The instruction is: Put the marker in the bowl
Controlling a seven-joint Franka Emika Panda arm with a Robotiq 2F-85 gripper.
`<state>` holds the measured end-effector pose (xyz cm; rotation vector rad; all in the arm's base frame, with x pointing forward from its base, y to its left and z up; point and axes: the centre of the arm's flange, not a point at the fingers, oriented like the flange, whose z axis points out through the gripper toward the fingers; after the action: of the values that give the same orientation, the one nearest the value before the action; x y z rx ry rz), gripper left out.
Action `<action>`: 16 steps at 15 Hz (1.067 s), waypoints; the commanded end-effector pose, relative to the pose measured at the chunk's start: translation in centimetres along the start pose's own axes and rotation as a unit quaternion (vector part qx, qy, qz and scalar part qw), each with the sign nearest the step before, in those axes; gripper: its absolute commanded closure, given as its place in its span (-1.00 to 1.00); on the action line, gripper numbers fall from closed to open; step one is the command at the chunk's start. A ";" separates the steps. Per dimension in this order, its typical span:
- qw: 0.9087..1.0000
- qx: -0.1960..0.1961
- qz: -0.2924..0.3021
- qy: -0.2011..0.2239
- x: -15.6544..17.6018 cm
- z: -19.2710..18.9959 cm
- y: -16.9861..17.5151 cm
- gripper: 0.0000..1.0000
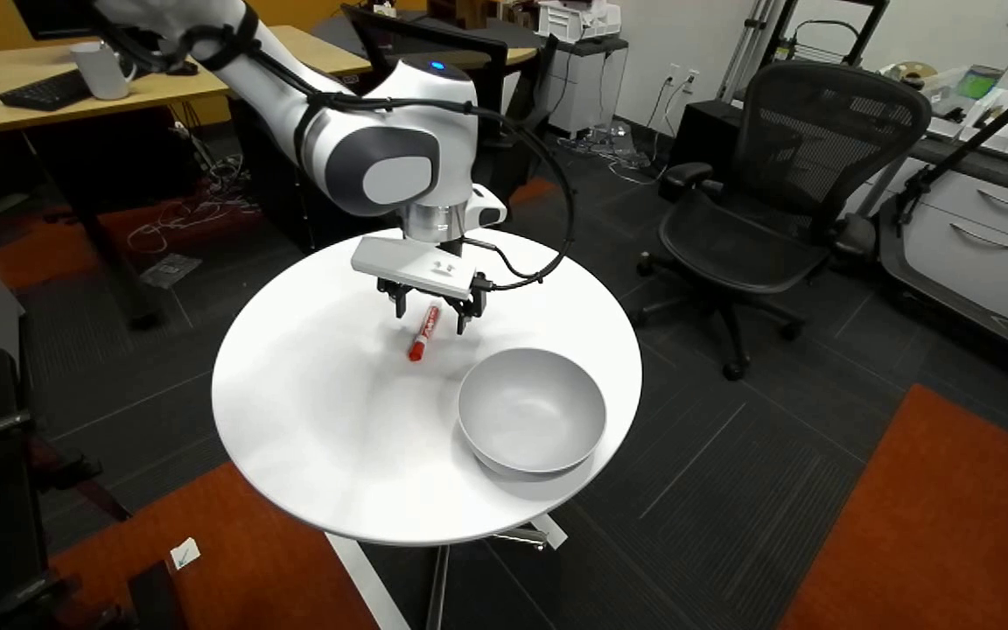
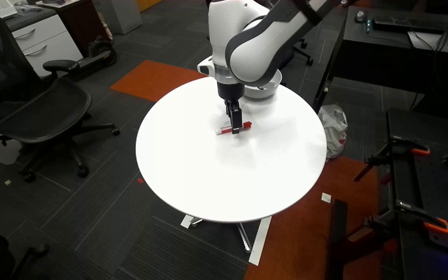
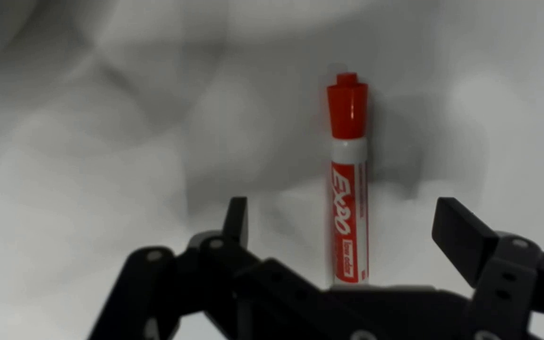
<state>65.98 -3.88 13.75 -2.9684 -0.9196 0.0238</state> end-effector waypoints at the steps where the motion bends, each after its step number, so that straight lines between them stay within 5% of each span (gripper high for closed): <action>1: 1.000 0.009 -0.011 -0.013 0.8 0.2 0.8 -1.00; 2: 1.000 0.011 -0.011 -0.014 0.8 0.4 0.8 -0.50; 4: 1.000 0.013 -0.011 -0.016 0.8 0.7 0.8 -0.35; 12: 1.000 0.012 -0.008 -0.015 1.2 0.6 1.2 0.90; 16: 1.000 0.001 0.010 -0.010 1.1 -1.1 0.3 0.90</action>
<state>66.99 -4.07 13.03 -2.9631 -0.9124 0.0490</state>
